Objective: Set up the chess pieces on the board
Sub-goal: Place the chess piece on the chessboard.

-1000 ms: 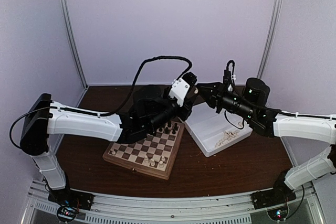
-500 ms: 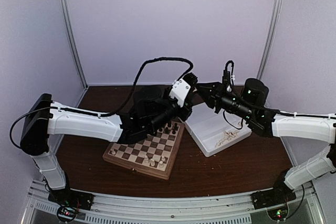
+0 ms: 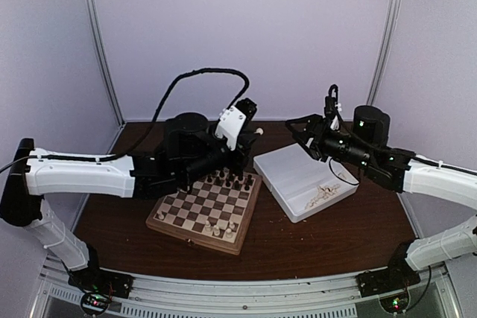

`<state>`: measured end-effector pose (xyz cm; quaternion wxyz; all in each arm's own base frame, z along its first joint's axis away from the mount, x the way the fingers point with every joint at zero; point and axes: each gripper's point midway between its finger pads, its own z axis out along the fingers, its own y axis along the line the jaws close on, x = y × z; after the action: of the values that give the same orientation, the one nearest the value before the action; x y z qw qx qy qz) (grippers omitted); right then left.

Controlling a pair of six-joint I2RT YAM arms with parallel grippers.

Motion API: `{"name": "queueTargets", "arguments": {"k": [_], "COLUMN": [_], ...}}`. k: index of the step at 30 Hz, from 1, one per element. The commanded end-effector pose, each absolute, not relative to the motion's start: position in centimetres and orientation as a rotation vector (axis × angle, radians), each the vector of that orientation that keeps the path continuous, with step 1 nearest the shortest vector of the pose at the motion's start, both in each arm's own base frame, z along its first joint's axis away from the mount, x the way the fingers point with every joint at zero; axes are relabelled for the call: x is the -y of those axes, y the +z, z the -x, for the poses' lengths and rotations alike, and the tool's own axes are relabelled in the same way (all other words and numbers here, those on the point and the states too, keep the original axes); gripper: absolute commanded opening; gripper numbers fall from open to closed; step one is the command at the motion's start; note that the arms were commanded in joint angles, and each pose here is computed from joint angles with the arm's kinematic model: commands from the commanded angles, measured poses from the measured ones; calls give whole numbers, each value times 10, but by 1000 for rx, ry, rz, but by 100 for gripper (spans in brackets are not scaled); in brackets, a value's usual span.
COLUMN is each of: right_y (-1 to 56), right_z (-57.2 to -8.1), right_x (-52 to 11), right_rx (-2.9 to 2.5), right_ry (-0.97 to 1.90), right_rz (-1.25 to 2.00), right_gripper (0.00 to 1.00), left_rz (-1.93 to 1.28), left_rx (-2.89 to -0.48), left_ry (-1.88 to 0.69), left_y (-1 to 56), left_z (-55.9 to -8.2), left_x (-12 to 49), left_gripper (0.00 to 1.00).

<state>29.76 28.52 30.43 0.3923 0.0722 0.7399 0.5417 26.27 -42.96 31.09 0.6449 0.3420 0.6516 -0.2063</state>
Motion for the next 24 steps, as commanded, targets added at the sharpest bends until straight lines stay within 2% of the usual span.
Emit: {"name": "queueTargets", "arguments": {"k": [1,7,13,16,24], "right_y": [288,271,268,268,263], "right_z": [-296,-292,-289,-288,-282], "right_x": [-255,-227,-217,-215,-201], "right_rx": [-1955,-2008,-2020,-2020,-2025], "right_ry": [1117,933,876,865,806], "right_rz": [-122,-105,-96,-97,-110], "right_gripper": [62,63,63,63,63], "left_rz": [-798,-834,-948,-1020,-1184], "left_rx": [-1735,-2058,-2330,-2437,-2576], "left_ry": [-464,-441,-493,-571,-512], "left_y": [288,260,225,215,182], "left_z": [-246,-229,-219,-212,-215], "left_x": [389,339,307,303,316], "left_gripper": [0,0,0,0,0]}}
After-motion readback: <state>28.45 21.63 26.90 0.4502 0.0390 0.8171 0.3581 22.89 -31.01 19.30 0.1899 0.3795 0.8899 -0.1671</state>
